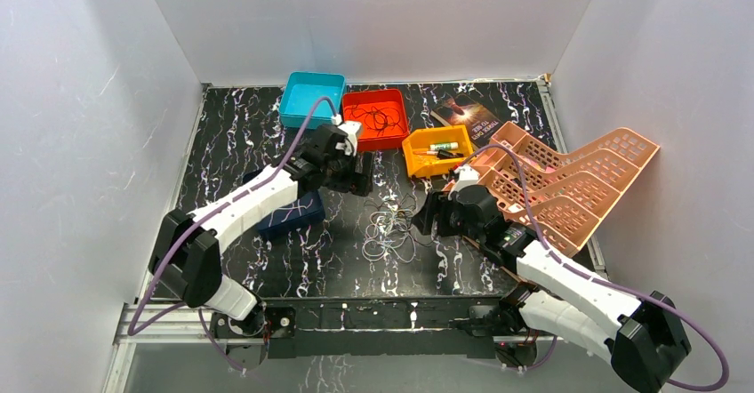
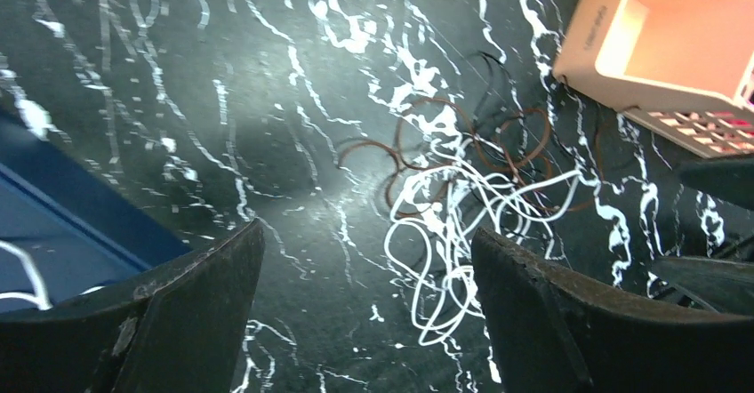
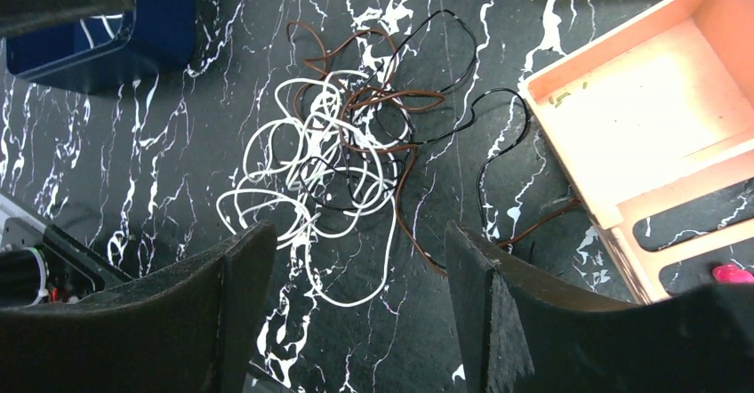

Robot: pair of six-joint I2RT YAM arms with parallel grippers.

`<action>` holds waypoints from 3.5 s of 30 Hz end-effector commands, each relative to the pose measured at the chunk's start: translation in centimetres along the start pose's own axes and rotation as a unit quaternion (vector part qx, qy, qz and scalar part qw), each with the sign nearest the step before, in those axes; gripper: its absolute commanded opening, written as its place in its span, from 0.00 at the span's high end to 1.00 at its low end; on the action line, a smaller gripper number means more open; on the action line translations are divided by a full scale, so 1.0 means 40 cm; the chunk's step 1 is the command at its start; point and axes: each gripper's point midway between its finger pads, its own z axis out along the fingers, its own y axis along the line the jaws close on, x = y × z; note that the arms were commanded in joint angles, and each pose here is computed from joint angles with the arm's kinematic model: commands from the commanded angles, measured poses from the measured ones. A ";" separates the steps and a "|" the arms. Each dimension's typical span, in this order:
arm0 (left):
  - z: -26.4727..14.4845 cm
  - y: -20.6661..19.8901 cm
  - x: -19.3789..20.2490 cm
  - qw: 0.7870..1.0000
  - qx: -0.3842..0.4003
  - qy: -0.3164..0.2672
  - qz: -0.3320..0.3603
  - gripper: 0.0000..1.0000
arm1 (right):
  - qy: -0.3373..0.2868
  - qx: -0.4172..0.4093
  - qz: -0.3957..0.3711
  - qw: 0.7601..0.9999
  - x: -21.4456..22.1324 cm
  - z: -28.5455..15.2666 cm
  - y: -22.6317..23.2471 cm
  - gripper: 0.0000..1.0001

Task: Untangle the cables

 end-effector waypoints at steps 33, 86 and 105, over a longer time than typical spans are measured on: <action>0.136 -0.016 0.169 0.982 0.019 0.110 0.154 0.40 | 0.024 -0.050 -0.084 0.995 -0.022 0.045 0.058 0.38; 0.113 -0.143 0.037 0.986 0.114 0.025 0.120 0.50 | 0.017 -0.016 -0.040 0.999 -0.024 0.046 0.034 0.30; 0.196 -0.151 0.148 0.975 0.155 0.088 0.130 0.50 | 0.029 -0.021 -0.036 0.999 0.004 0.039 0.028 0.30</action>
